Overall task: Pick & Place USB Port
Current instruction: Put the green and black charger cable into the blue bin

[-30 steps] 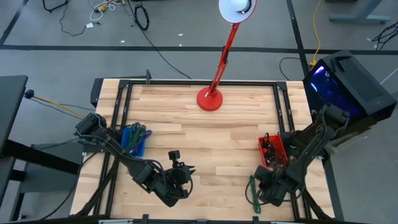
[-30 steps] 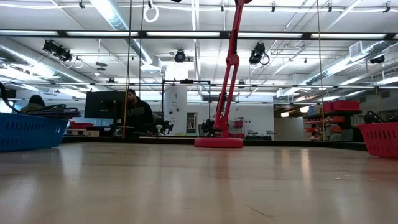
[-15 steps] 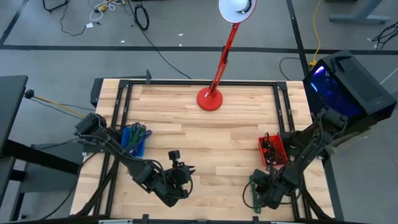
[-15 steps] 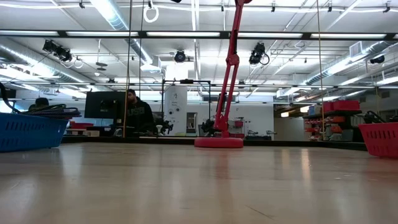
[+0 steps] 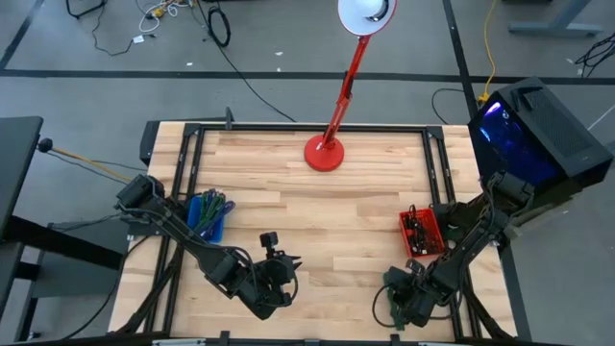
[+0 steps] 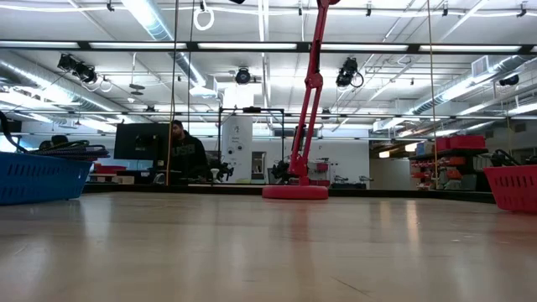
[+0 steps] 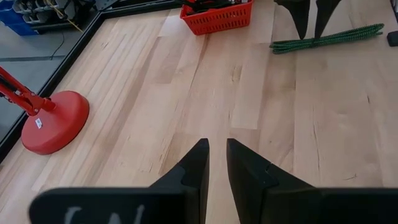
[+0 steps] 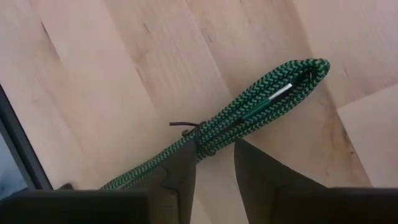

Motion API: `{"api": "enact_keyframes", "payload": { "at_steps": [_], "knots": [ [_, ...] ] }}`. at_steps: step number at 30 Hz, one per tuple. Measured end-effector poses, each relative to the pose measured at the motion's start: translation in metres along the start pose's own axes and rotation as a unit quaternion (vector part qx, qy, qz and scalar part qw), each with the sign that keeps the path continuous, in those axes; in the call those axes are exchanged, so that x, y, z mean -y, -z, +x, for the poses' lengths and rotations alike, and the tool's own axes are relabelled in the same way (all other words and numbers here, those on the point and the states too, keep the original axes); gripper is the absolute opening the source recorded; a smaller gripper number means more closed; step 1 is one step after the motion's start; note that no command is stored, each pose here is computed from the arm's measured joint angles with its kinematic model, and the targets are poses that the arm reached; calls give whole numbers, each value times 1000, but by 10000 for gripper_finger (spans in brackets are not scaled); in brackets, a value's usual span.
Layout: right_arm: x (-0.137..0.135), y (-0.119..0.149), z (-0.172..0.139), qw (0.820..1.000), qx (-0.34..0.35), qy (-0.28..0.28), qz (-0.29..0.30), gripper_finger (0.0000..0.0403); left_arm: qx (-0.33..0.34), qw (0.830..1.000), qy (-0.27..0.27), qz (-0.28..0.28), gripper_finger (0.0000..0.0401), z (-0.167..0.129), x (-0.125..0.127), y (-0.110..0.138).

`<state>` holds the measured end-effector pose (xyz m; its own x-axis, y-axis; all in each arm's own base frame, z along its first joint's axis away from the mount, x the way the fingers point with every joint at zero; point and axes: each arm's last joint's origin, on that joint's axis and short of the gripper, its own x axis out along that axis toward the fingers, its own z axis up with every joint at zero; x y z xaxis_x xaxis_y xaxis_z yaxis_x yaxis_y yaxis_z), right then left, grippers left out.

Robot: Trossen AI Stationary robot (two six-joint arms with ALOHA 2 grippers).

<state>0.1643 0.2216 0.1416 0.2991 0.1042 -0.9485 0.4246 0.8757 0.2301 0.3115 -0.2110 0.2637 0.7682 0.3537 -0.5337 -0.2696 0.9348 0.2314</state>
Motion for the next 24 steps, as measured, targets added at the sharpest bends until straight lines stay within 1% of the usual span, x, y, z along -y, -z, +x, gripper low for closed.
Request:
{"api": "enact_keyframes", "payload": {
  "at_steps": [6, 9, 13, 17, 21, 23, 24],
  "knots": [
    [-1, -1, 0, 1000, 7, -3, 2, 149, 0, 1000, 0, 0, 62, 0, 0, 0],
    [-4, -3, 1, 1000, 13, -20, 7, 168, 0, 1000, 0, 0, 62, 0, 0, 0],
    [-4, -6, 1, 1000, 15, -20, 7, 181, 0, 1000, 0, 0, 62, 0, 0, 0],
    [-4, -6, 10, 1000, 14, -12, 5, 179, 0, 1000, 0, 0, 62, 0, 0, 0],
    [-5, -5, 21, 1000, 17, 4, -16, 168, 0, 1000, 0, 0, 62, 0, 0, 0],
    [-3, -5, 25, 1000, 10, 18, -16, 153, 0, 1000, 0, 0, 62, 0, 0, 0],
    [-2, -6, 25, 1000, 5, 24, -17, 139, 0, 1000, 0, 0, 62, 0, 0, 0]
  ]
}}
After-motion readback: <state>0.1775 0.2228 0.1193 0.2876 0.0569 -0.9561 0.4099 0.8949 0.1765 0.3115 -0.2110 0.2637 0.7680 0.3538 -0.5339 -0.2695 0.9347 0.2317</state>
